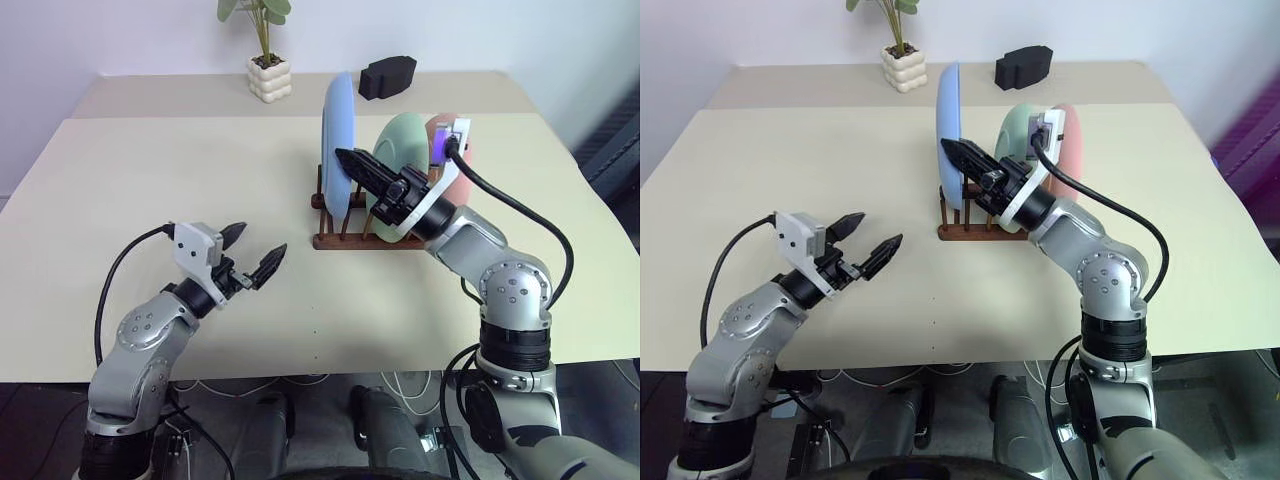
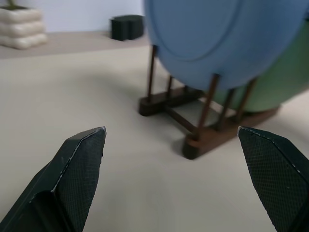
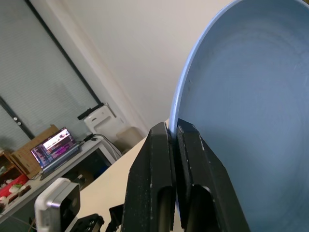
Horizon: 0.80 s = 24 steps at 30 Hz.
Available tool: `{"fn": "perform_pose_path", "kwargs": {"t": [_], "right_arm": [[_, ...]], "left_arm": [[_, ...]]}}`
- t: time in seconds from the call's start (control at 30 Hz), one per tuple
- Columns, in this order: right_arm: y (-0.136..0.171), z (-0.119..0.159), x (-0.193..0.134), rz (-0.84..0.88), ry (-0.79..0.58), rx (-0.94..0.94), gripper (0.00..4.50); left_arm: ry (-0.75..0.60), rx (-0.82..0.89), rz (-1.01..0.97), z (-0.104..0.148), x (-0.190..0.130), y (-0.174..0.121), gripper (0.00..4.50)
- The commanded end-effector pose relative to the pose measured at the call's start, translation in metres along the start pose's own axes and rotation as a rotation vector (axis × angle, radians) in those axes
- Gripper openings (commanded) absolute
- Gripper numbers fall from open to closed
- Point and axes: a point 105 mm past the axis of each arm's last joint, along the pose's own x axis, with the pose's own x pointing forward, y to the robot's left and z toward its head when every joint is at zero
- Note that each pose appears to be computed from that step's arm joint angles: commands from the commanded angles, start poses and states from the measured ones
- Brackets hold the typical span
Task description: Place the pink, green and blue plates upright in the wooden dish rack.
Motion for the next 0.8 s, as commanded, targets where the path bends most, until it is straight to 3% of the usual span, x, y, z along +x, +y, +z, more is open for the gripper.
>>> {"fn": "perform_pose_path", "kwargs": {"t": [0.03, 0.23, 0.33, 0.57, 0.8], "right_arm": [[0.007, 0.009, -0.001, 0.033, -0.037, 0.003, 0.00], [0.006, 0.008, -0.001, 0.029, -0.038, 0.016, 0.00], [0.006, 0.008, -0.001, 0.030, -0.040, 0.020, 0.95], [0.007, 0.010, -0.001, 0.031, -0.044, 0.009, 4.36], [0.016, 0.020, 0.001, 0.058, -0.065, -0.039, 4.44]], "left_arm": [[-0.035, 0.023, -0.028, 0.011, 0.000, -0.007, 4.49], [-0.032, 0.022, -0.035, 0.010, 0.000, -0.009, 4.49], [-0.031, 0.022, -0.036, 0.009, 0.001, -0.009, 4.50], [-0.028, 0.019, -0.040, 0.008, 0.001, -0.011, 4.50], [-0.026, 0.015, -0.047, 0.007, 0.001, -0.012, 4.50]]}}
